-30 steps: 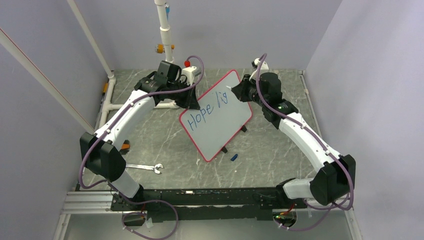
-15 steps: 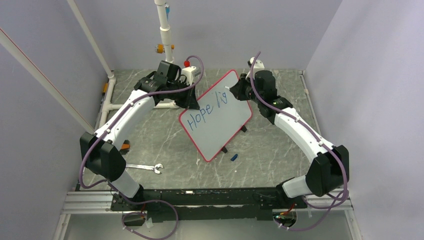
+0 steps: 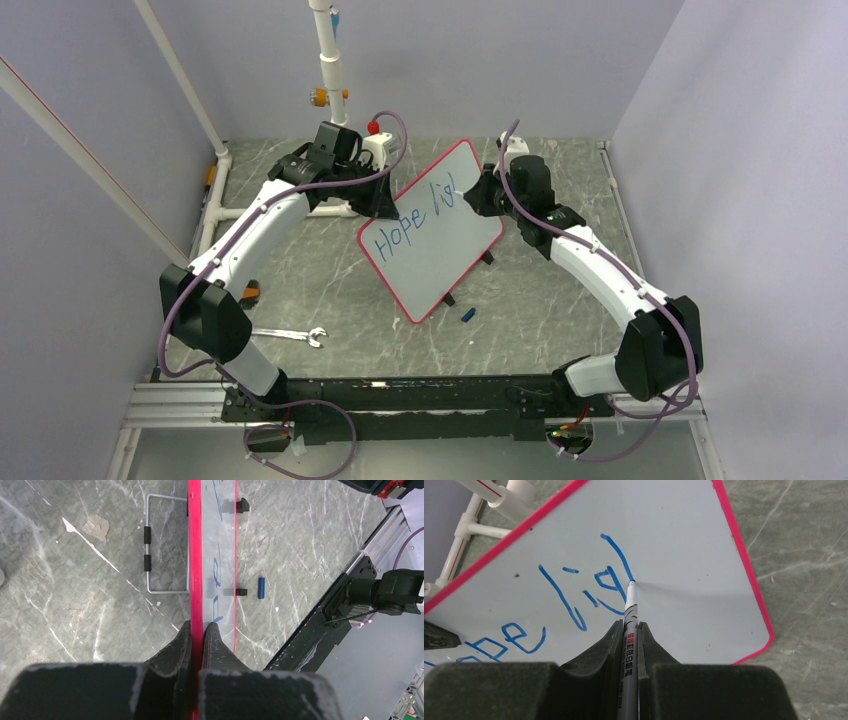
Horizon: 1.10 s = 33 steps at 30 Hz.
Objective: Write a sentence on the whiteboard
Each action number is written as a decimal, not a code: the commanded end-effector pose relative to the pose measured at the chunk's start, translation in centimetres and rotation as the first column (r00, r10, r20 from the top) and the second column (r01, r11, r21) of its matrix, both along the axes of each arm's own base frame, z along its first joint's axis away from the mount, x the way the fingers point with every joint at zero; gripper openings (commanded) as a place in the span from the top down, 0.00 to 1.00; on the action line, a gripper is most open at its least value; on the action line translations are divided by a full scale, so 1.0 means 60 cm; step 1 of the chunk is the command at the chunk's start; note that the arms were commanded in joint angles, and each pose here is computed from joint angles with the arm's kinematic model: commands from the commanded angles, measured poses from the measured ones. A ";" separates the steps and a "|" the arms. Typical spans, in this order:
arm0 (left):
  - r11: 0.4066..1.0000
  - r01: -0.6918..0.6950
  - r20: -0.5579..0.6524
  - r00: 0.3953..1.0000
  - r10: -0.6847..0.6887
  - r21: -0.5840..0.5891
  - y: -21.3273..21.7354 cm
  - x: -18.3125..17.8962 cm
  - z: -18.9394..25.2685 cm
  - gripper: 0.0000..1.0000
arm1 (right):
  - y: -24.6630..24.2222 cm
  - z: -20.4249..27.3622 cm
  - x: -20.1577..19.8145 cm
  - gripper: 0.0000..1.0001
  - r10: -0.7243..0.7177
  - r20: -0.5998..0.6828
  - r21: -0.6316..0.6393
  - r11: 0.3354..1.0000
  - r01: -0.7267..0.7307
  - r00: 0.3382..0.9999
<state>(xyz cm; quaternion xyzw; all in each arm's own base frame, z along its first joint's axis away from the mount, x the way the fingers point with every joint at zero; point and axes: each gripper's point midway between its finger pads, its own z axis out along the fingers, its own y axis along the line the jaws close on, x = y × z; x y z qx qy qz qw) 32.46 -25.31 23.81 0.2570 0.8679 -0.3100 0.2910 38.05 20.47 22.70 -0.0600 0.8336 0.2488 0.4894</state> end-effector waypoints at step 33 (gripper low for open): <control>0.990 -0.015 0.132 0.991 -0.004 0.139 0.034 0.029 -0.017 1.00 | 0.003 0.054 0.043 1.00 -0.043 0.058 -0.001 0.999 0.043 0.997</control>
